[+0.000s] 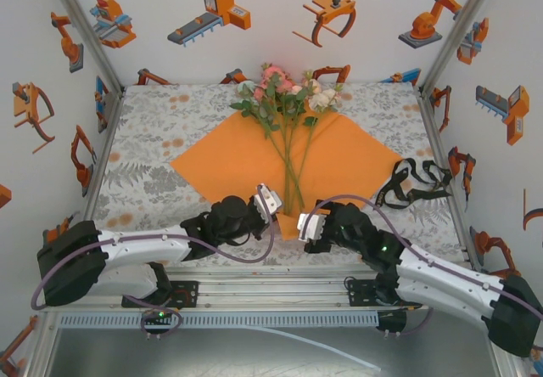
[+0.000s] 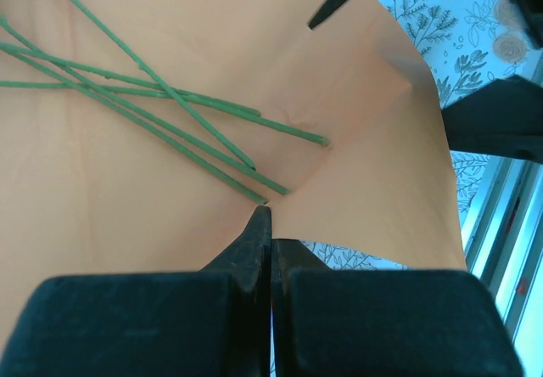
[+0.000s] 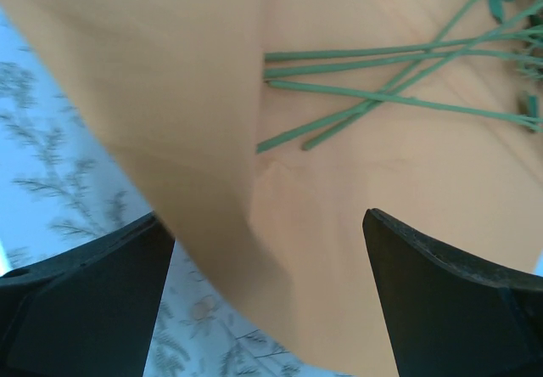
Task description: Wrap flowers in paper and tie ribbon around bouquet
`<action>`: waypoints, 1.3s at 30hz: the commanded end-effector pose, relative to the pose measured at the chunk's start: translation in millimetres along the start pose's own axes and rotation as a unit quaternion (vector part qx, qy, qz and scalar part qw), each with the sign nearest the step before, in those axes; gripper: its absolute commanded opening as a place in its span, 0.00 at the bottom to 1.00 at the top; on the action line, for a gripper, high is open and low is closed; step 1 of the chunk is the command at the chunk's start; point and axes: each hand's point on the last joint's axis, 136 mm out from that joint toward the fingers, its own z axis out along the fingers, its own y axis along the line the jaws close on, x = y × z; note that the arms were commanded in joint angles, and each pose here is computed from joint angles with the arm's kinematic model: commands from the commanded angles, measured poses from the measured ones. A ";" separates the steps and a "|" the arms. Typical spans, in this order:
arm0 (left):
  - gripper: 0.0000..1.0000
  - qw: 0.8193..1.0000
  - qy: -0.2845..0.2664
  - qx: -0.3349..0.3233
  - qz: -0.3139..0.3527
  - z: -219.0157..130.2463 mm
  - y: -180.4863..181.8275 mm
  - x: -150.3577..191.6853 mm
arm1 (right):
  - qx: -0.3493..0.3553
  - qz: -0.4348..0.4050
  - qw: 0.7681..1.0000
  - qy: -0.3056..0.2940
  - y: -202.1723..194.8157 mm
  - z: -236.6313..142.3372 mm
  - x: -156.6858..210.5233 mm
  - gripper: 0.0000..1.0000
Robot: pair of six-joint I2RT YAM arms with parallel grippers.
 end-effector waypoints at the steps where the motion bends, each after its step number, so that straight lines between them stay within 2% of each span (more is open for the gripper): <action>1: 0.00 1.000 -0.013 0.009 -0.024 -2.9 0.6 -4.4 | 0.093 -0.042 0.994 -0.026 -32.7 4.8 -14.1 0.78; 5: 0.00 1.000 -0.002 0.013 -0.009 -7.7 0.0 -1.7 | 0.034 -0.023 0.999 -0.026 -15.3 8.4 -18.1 0.61; 8: 0.18 1.000 0.014 0.022 0.015 -14.4 -2.9 4.5 | -0.004 0.036 0.998 -0.042 -8.0 1.7 -29.7 0.50; 10: 0.39 0.999 0.012 0.036 0.023 -21.4 -7.8 6.1 | -0.036 0.083 0.995 -0.051 0.7 -3.7 -35.2 0.42; 11: 0.53 0.998 0.011 0.049 0.027 -25.4 -12.4 7.5 | -0.048 0.100 0.992 -0.055 4.2 -6.8 -37.0 0.32; 12: 0.62 0.998 0.010 0.058 0.027 -29.2 -15.6 9.7 | -0.055 0.117 0.990 -0.058 6.0 -9.2 -38.7 0.19; 14: 0.73 0.998 0.000 0.065 0.023 -38.2 -19.1 12.8 | -0.061 0.150 0.985 -0.066 7.0 -11.8 -41.7 0.05; 16: 0.83 0.998 -0.005 0.065 0.022 -46.6 -20.2 19.5 | -0.064 0.163 0.983 -0.061 9.2 -11.9 -38.7 0.00; 20: 0.98 0.998 0.023 0.045 0.041 -53.3 -13.4 41.3 | -0.052 0.188 0.980 -0.038 3.1 -10.0 -34.8 0.00; 24: 0.97 0.996 0.039 0.041 0.065 -41.7 -12.2 54.7 | -0.021 0.217 0.976 -0.023 -10.4 -9.6 -30.8 0.00; 27: 0.97 0.995 0.047 0.051 0.077 -28.1 -16.0 59.5 | 0.014 0.267 0.963 -0.025 -27.4 -13.9 -27.1 0.00; 32: 0.98 0.995 0.049 0.004 0.090 -4.6 -1.1 68.7 | 0.022 0.296 0.954 -0.036 -34.6 -15.5 -22.7 0.00; 34: 0.89 0.994 0.052 -0.013 0.091 2.1 4.4 71.3 | 0.026 0.298 0.954 -0.032 -36.7 -16.2 -20.6 0.00; 37: 0.64 0.995 0.047 -0.023 0.083 3.0 7.8 67.7 | 0.015 0.295 0.955 -0.033 -35.6 -17.3 -23.5 0.00; 39: 0.49 0.995 0.064 -0.022 0.079 -3.0 8.3 68.1 | -0.006 0.288 0.957 -0.026 -29.1 -18.6 -24.8 0.00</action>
